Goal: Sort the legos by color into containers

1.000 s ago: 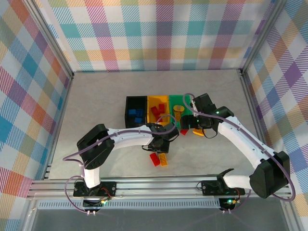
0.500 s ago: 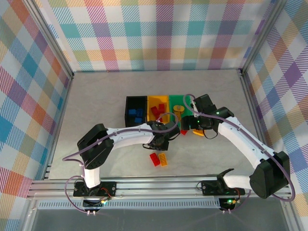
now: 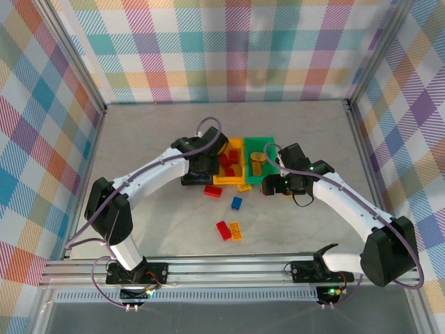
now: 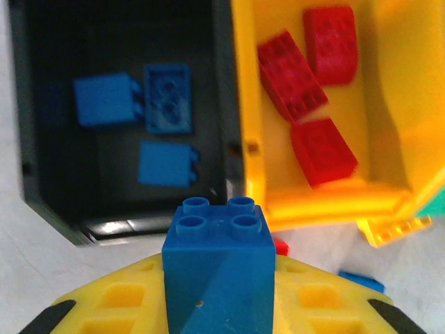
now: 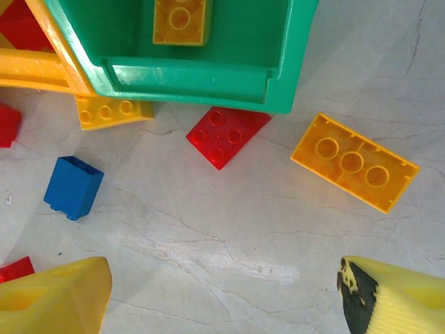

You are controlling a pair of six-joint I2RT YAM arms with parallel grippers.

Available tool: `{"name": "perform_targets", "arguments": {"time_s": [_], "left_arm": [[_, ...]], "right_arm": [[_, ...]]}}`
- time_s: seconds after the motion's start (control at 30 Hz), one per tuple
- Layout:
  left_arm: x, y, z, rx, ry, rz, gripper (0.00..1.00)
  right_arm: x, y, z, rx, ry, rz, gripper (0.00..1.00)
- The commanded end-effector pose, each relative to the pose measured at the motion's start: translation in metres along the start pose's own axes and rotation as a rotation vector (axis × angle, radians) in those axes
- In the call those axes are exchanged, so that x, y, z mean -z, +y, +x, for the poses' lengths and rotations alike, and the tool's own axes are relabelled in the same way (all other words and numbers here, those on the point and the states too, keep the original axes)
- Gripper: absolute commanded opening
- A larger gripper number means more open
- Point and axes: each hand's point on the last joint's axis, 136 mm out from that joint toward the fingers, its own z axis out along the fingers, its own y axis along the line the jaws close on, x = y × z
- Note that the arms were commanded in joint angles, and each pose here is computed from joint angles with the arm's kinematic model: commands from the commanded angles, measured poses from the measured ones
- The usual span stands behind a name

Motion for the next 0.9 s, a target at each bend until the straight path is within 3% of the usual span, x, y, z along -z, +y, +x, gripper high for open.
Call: {"name": "perform_targets", "arguments": {"time_s": [0.0,0.27,0.43,0.5,0.57,0.87], "left_arm": [[-0.008,0.008,-0.025,-0.012,-0.022,0.018,0.24],[-0.056,0.026,-0.053,0.041,0.023,0.019,0.24],[-0.074,0.033,-0.057,0.059,0.048,0.017,0.48],[-0.072,0.036,-0.059,0.067,0.045,0.019,0.58],[-0.063,0.040,-0.061,0.077,0.028,0.021,0.61],[-0.006,0.063,-0.050,0.119,-0.046,0.021,0.64]], "right_arm": [[-0.006,0.011,0.005,-0.006,0.019,-0.040,0.85],[-0.016,0.067,0.032,0.134,0.068,-0.094,0.84],[-0.015,0.110,0.060,0.199,0.098,-0.156,0.83],[-0.014,0.125,0.072,0.224,0.112,-0.178,0.83],[-0.015,0.139,0.082,0.258,0.126,-0.193,0.83],[-0.039,0.183,0.102,0.549,0.167,-0.134,0.81]]}}
